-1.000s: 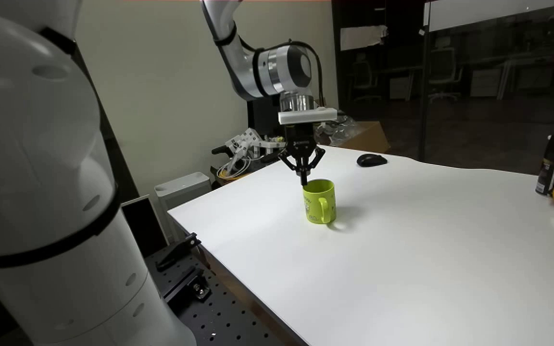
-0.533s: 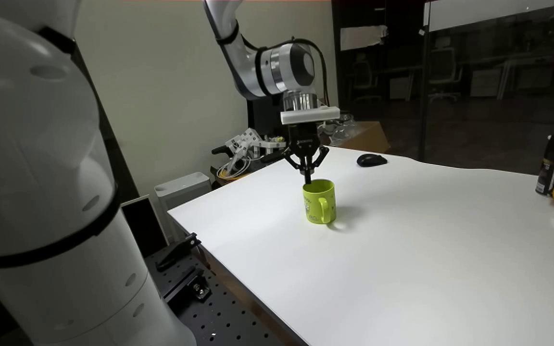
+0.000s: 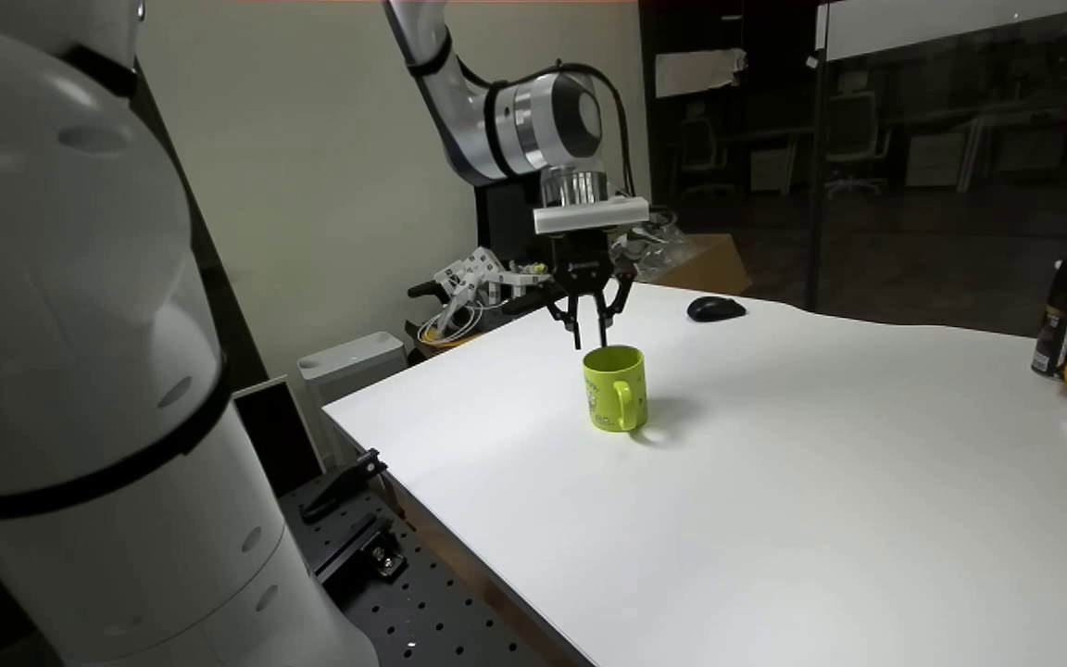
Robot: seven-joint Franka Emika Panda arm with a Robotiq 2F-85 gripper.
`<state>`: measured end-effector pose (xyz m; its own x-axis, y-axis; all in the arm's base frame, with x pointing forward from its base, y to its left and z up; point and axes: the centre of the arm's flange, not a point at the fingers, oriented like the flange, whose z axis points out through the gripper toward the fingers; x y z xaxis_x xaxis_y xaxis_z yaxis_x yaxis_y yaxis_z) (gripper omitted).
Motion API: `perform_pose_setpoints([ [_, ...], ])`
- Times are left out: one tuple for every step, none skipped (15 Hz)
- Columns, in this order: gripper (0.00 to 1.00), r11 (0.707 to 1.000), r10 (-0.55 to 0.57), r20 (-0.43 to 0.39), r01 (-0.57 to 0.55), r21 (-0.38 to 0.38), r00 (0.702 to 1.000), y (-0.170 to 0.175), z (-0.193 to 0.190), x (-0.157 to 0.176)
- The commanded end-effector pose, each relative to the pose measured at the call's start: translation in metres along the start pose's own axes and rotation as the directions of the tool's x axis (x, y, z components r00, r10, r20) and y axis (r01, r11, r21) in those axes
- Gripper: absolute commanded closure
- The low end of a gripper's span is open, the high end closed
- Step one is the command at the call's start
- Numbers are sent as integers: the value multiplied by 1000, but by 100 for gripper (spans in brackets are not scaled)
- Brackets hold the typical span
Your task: Move the mug to the right
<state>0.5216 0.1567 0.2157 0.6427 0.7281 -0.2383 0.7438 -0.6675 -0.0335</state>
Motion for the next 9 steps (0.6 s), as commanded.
perform_pose_setpoints([
  [34,999,39,-19,-39,8,999,-9,-7,-11],
  [27,999,38,-19,-38,12,999,-9,-7,-11],
  [21,999,39,-19,-39,17,999,-10,-6,-12],
  [13,999,39,-21,-39,28,999,-11,-5,-12],
  [7,999,40,-20,-39,34,999,-11,-4,-12],
  [2,998,38,-17,-37,43,999,-10,-2,-11],
  [0,998,36,-17,-35,50,999,-9,0,-10],
  [0,998,28,-18,-27,62,999,-8,3,-9],
  [0,997,27,-19,-26,69,999,-7,6,-9],
])
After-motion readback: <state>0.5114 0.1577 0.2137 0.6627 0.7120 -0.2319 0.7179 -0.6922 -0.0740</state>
